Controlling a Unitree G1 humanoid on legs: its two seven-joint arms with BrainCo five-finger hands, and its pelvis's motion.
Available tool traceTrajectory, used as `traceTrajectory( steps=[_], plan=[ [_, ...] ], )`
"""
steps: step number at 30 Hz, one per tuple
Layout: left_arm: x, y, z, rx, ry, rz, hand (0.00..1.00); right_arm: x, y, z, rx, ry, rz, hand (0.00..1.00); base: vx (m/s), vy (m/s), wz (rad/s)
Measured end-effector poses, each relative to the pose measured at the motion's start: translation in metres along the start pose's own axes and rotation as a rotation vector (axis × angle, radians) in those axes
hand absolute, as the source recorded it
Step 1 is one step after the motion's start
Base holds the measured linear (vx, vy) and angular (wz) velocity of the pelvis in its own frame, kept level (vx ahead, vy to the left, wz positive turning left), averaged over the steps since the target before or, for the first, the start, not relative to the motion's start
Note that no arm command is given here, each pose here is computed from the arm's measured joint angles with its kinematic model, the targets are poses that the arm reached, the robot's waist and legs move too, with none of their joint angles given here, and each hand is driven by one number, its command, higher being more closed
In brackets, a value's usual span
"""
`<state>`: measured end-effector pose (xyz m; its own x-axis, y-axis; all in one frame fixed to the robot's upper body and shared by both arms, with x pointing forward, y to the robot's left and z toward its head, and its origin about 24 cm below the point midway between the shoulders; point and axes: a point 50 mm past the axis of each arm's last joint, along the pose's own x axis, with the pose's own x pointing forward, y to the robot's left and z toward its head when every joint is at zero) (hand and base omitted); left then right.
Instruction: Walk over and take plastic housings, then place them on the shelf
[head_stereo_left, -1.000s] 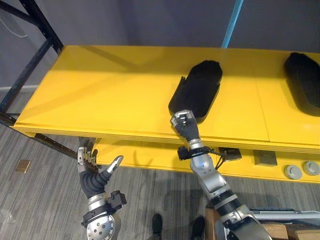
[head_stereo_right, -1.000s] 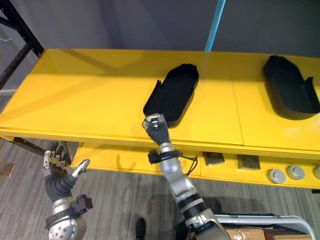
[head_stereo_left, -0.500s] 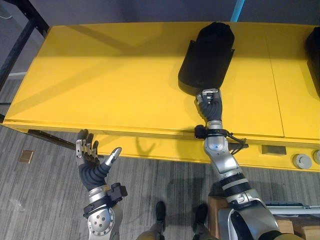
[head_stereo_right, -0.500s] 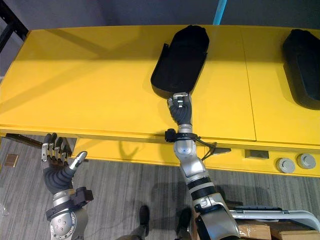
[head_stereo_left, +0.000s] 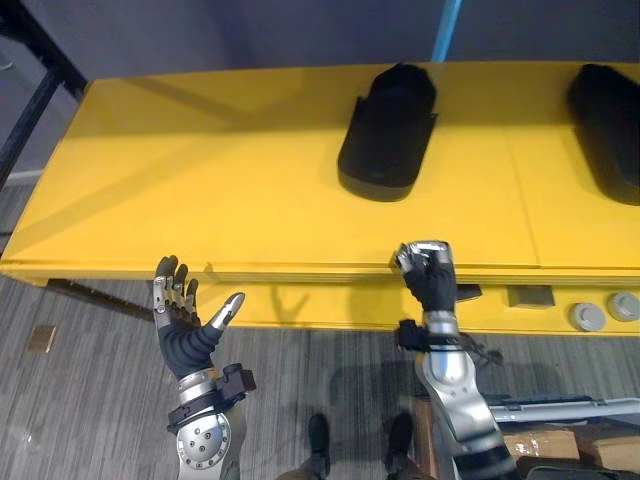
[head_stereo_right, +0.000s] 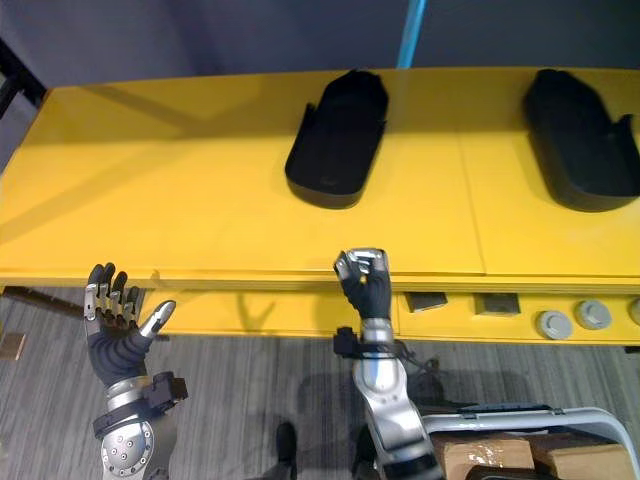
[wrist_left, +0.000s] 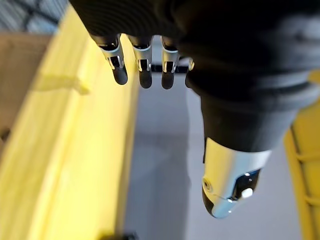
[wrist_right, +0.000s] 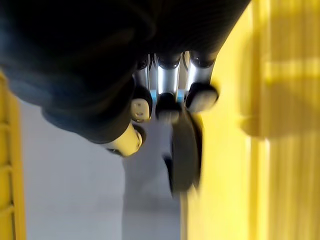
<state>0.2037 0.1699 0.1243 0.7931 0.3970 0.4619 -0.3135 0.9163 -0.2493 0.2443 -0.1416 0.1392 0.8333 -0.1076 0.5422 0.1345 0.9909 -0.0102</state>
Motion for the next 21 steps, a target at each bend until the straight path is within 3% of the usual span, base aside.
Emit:
traceTrajectory(
  steps=[5, 12, 14, 17, 21],
  plan=[
    [0.000, -0.003, -0.001, 0.020, 0.000, -0.022, 0.00, -0.022, -0.049, -0.001, -0.113, 0.042, -0.151, 0.00, 0.02, -0.010, -1.00],
    [-0.002, 0.000, -0.008, 0.026, 0.031, 0.005, 0.00, -0.041, -0.074, -0.008, -0.220, 0.123, -0.158, 0.00, 0.01, 0.042, -1.68],
    [0.000, -0.009, -0.011, -0.004, 0.037, -0.011, 0.00, -0.070, -0.099, -0.009, -0.289, 0.219, -0.236, 0.00, -0.11, 0.229, -0.94],
    [0.005, -0.019, -0.012, -0.018, 0.024, -0.059, 0.00, -0.087, -0.099, -0.002, -0.272, 0.254, -0.263, 0.00, -0.22, 0.276, -1.45],
    [0.015, -0.034, -0.013, -0.034, 0.003, -0.124, 0.00, -0.073, -0.081, -0.008, -0.208, 0.220, -0.245, 0.00, -0.34, 0.150, -2.14]
  ],
)
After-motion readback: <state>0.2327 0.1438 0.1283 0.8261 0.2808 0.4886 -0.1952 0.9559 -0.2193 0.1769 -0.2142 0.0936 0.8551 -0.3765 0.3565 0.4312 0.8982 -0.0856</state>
